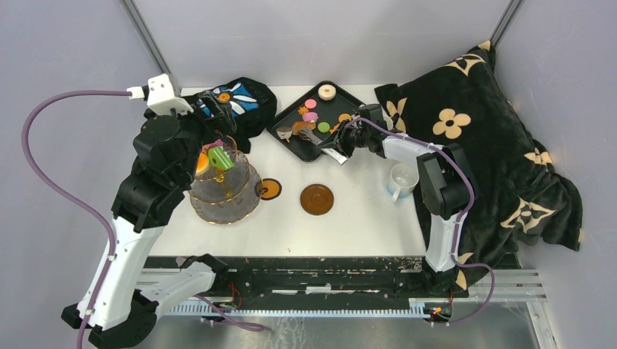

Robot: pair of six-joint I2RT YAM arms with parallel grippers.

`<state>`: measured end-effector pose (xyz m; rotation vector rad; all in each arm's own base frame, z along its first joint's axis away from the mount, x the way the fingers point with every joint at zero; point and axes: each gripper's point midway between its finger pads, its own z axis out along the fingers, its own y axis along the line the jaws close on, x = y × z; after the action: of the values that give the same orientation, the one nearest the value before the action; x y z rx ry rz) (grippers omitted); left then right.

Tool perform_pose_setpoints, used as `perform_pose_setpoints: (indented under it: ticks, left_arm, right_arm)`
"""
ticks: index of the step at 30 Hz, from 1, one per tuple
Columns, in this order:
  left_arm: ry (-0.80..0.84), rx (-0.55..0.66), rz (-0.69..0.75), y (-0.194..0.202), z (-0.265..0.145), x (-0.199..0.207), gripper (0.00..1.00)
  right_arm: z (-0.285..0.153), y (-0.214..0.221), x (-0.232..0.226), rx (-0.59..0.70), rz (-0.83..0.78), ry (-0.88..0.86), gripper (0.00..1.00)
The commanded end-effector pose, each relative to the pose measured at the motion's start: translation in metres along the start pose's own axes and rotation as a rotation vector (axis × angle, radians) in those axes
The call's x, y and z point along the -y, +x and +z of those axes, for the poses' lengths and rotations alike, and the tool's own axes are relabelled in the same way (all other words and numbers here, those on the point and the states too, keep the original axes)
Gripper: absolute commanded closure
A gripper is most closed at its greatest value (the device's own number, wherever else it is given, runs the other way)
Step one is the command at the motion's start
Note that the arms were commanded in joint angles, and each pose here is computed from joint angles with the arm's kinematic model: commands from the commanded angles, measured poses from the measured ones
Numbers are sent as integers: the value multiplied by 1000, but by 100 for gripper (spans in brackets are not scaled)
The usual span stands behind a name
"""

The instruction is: Serve the afternoon tea

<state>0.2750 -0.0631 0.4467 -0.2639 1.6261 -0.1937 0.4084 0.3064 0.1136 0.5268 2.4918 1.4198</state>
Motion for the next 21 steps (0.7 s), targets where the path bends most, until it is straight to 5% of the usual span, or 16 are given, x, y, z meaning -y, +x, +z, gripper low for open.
perform_pose_setpoints:
  ticks: [1,7,21]
  left_arm:
    - [7,43,-9,-12,-1,2,1]
    - [10,44,-10,-13,-1,2,1]
    - [14,60,-6,-19,-7,0,1]
  right_arm:
    - [-7,-8,-36,18,-71,-103,73]
    - [-19,-3,-37,28,-107,-77,98]
    - [-72,16,-56,64,-280,-22,99]
